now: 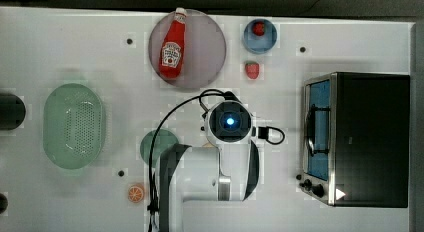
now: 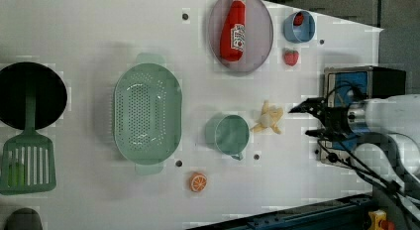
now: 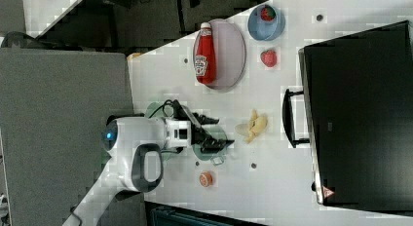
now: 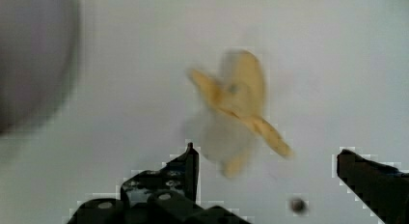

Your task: Pick banana from table and place on oven.

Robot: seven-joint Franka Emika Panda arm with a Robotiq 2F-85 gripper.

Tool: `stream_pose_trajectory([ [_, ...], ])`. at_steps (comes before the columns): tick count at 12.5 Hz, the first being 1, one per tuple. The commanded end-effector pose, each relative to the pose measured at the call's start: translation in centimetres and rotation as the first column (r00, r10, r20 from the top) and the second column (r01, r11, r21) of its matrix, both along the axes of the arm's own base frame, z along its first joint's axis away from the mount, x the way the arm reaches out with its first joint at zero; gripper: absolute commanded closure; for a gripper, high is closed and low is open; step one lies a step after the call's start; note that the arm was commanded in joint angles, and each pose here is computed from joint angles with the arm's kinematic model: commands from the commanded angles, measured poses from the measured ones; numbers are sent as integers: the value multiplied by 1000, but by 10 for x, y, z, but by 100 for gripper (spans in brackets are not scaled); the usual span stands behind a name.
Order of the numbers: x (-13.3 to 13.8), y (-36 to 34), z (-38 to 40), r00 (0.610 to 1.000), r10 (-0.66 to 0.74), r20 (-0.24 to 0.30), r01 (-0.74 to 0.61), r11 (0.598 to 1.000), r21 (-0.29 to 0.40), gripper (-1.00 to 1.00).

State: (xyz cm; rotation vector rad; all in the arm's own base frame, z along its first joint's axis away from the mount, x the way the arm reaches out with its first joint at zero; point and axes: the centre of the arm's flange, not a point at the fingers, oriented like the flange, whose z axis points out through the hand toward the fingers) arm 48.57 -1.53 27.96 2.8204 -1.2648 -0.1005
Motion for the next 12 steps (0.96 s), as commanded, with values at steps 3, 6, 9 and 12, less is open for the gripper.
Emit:
stream_pose_trajectory([
  [3,-3,-12,-66,998,-48,51,48,999,-2,-100],
  [6,-7,-11,-103,998,-45,50,46,999,-3,-100],
  [9,-9,-9,-122,998,-41,57,41,999,-3,-69],
  [12,-9,-7,-127,997,-36,68,36,999,-2,5],
])
